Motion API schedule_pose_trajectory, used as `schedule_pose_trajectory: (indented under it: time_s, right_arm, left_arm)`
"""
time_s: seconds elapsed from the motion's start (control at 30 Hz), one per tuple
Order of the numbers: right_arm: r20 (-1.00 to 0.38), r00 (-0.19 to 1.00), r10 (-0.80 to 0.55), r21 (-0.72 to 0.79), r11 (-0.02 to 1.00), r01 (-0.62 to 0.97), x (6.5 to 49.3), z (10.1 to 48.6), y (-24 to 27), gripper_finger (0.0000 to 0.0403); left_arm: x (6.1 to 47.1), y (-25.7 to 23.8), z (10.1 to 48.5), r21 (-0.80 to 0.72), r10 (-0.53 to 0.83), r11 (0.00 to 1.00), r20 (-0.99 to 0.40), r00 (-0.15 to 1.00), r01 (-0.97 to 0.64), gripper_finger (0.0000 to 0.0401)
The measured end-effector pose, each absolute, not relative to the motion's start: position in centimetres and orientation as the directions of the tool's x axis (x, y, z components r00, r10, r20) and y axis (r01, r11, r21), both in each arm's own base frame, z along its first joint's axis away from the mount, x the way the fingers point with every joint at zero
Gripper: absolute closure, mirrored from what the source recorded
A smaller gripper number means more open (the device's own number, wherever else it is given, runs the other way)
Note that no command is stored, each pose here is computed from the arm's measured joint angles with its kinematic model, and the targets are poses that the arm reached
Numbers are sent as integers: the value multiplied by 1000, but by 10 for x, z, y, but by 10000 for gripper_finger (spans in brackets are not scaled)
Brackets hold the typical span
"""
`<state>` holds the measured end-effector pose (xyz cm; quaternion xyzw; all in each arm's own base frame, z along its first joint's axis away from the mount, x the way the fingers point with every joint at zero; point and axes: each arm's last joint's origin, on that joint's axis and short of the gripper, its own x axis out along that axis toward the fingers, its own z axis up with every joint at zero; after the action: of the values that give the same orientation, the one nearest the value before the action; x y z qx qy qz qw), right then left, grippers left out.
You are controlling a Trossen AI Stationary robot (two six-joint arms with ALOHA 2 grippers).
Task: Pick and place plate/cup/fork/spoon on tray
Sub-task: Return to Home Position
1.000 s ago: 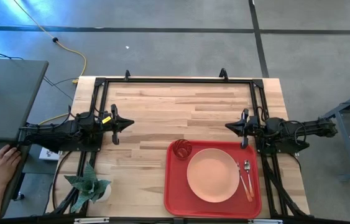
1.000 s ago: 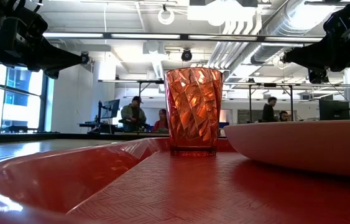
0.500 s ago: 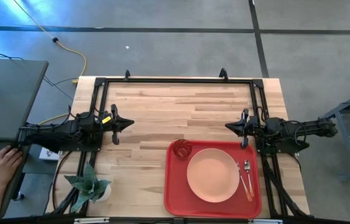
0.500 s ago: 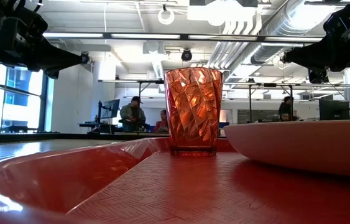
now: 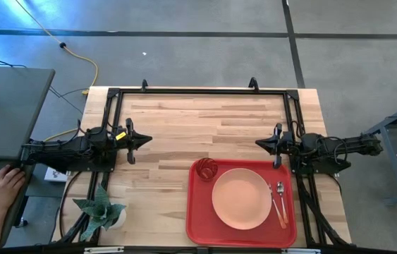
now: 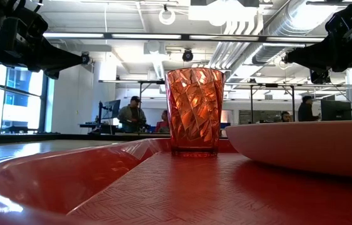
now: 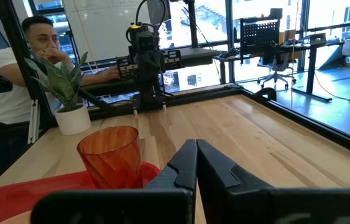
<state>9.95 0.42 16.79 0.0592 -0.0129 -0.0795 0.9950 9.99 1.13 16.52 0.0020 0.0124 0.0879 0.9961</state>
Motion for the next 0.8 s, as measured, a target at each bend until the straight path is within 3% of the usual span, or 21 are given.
schedule_pose_trajectory:
  time_s: [0.8]
  right_arm:
    - [17, 987, -160, 120, 980, 157, 99, 168, 4, 402]
  left_arm:
    - [100, 11, 165, 6, 175, 985, -24, 984, -175, 398]
